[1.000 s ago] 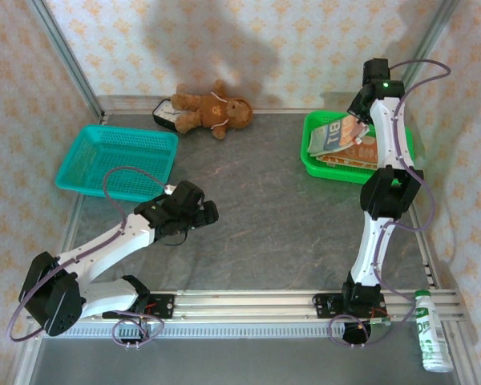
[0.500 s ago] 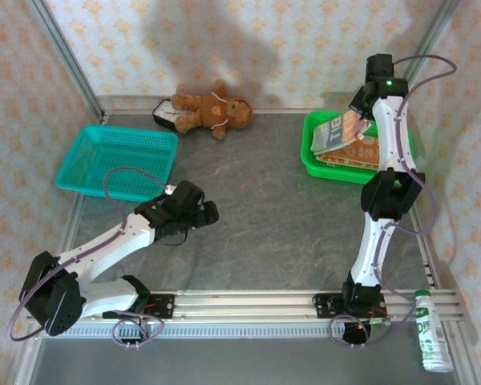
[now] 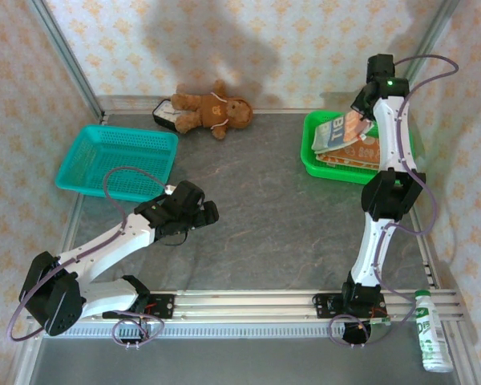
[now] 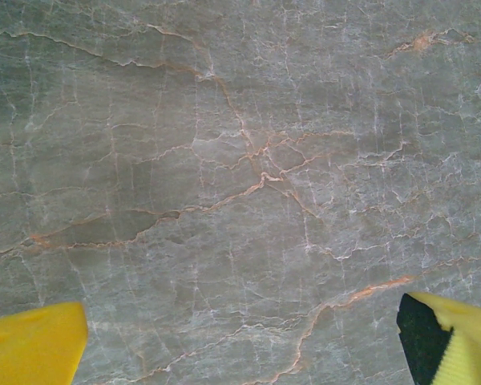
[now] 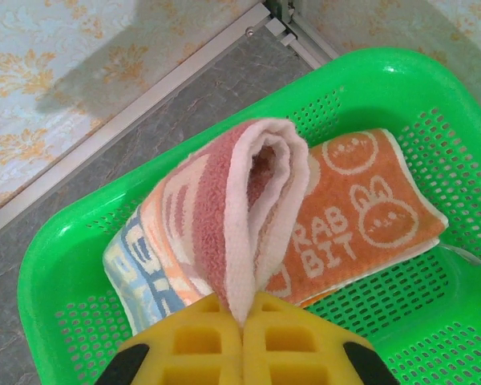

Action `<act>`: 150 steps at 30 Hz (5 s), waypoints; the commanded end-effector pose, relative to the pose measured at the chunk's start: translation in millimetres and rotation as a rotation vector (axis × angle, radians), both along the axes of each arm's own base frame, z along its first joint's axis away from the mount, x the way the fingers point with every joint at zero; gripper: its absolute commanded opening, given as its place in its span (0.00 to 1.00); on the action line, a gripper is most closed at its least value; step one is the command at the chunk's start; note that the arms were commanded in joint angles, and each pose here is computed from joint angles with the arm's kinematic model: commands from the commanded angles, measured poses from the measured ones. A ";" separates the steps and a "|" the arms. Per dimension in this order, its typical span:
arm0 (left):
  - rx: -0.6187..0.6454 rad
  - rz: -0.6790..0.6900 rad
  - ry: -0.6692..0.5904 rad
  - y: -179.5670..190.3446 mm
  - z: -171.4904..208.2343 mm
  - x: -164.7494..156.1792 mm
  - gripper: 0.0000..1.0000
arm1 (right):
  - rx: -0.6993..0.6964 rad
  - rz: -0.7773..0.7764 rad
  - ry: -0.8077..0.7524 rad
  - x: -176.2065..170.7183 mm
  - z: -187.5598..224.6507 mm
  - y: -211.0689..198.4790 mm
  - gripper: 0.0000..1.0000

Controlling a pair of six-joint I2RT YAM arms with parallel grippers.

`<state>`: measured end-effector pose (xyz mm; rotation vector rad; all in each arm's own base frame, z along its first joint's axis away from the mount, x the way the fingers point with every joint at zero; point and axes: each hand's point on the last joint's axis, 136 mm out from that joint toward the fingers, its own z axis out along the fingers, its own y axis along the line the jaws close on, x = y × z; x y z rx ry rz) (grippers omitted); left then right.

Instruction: Fold and stack the towels

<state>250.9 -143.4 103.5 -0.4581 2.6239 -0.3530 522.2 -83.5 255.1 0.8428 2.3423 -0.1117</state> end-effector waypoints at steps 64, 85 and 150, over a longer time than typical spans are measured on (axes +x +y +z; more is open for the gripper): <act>0.001 0.019 -0.004 3.0 4.8 3.4 1.00 | -0.021 -0.037 0.123 16.2 -69.0 -39.5 0.01; 0.001 0.045 -0.006 11.8 15.4 -6.2 1.00 | -0.011 -0.056 0.143 31.4 -101.5 -73.4 0.19; 0.649 0.231 -0.670 192.1 11.2 127.6 1.00 | -0.304 0.368 -0.499 -134.4 -162.1 63.1 0.99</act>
